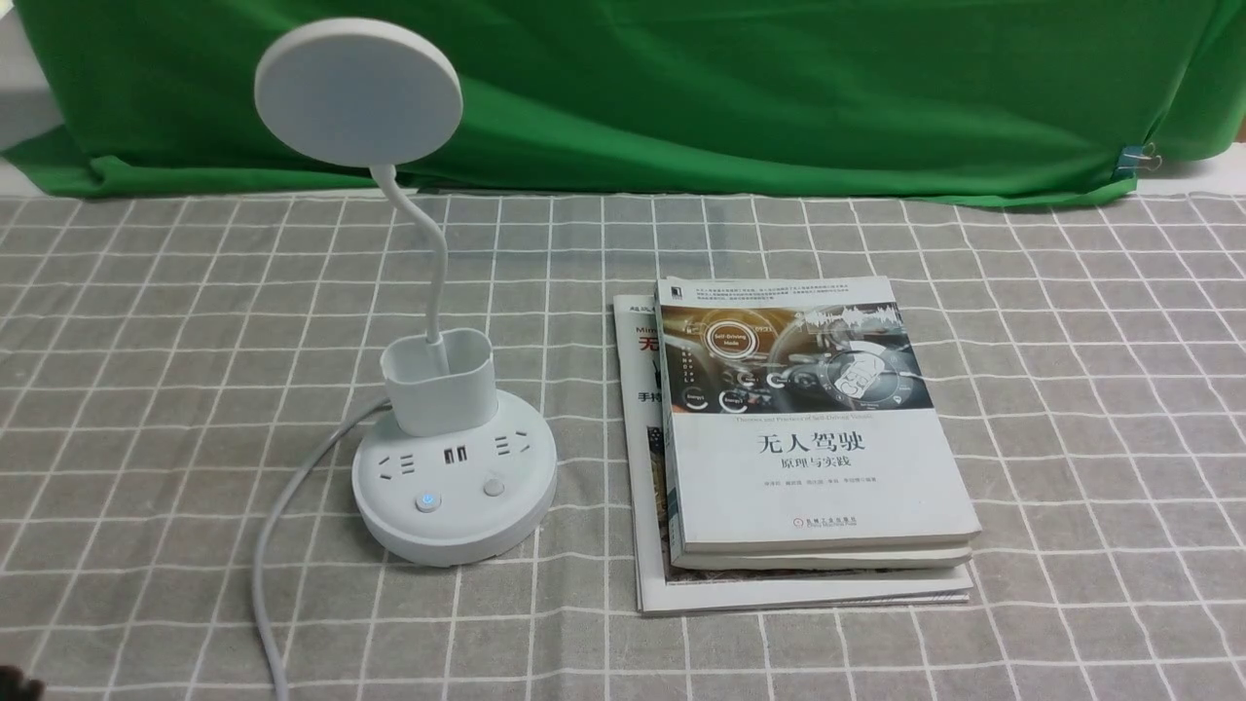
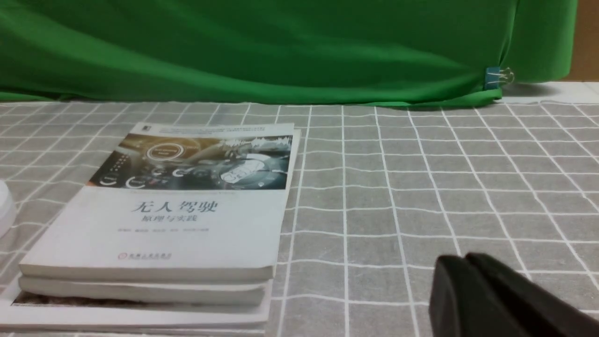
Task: Turn off the desk lamp on the grey coffee tablecloth by hand.
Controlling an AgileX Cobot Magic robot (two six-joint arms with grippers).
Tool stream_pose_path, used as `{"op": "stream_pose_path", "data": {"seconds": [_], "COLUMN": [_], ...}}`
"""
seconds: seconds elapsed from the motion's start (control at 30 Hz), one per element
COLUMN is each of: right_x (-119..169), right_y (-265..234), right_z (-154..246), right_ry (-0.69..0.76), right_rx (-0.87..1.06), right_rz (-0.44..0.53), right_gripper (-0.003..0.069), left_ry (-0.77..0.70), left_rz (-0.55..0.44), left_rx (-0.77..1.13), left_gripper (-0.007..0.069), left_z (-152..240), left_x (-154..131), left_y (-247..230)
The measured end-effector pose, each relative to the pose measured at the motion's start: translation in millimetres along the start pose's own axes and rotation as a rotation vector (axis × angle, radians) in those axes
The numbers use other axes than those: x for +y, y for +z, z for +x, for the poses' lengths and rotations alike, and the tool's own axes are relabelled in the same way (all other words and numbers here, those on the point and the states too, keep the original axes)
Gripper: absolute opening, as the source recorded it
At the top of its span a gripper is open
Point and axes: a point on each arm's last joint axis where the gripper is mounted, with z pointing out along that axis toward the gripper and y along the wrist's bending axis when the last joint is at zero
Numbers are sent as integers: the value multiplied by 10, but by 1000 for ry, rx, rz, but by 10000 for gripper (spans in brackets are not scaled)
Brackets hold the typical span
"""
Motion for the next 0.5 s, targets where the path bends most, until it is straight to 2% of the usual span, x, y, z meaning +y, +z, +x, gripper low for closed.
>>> {"op": "stream_pose_path", "data": {"seconds": [0.27,0.4,0.5], "right_x": [0,0,0], "right_y": [0,0,0], "right_z": [-1,0,0], "right_ry": [0,0,0], "right_rx": [-1,0,0], "right_rz": [0,0,0], "right_gripper": [36,36,36], "left_ry": [-24,-21,-21], "left_rz": [-13,-40,-25], "left_rx": [243,261,265], "left_gripper": [-1,-1,-1], "left_z": [240,257,260], "left_x": [-10,4,-5], "left_y": [-117,-123,-124]}}
